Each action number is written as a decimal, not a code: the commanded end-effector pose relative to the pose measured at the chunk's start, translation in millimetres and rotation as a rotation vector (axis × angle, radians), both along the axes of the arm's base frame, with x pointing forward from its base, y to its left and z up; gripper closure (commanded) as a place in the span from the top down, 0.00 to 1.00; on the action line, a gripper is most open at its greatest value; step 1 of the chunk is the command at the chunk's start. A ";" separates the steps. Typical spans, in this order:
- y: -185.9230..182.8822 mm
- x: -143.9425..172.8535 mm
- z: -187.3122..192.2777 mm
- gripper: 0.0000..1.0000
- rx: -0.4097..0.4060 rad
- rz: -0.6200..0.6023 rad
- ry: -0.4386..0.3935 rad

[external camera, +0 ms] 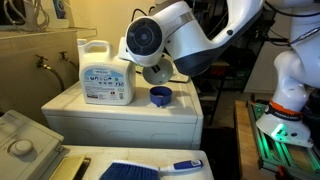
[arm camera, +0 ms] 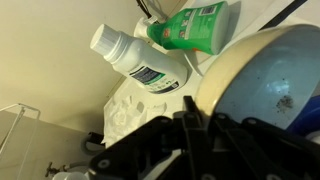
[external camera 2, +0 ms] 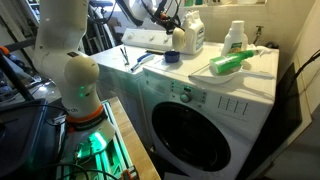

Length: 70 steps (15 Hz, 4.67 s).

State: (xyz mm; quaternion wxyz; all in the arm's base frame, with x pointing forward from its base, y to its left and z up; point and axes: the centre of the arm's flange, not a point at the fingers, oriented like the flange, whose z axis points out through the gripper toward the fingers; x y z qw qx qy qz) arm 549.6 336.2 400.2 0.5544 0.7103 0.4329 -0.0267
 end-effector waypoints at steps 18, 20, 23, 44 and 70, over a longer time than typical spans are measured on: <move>-148.9 26.2 70.4 0.02 0.553 -0.297 -0.002; -174.2 25.7 66.5 0.02 0.631 -0.331 -0.030; -209.3 23.1 53.1 0.02 0.752 -0.397 -0.076; -313.8 7.3 -33.1 0.48 1.394 -0.885 -0.304; -257.8 -9.9 97.4 1.00 1.192 -1.259 -0.342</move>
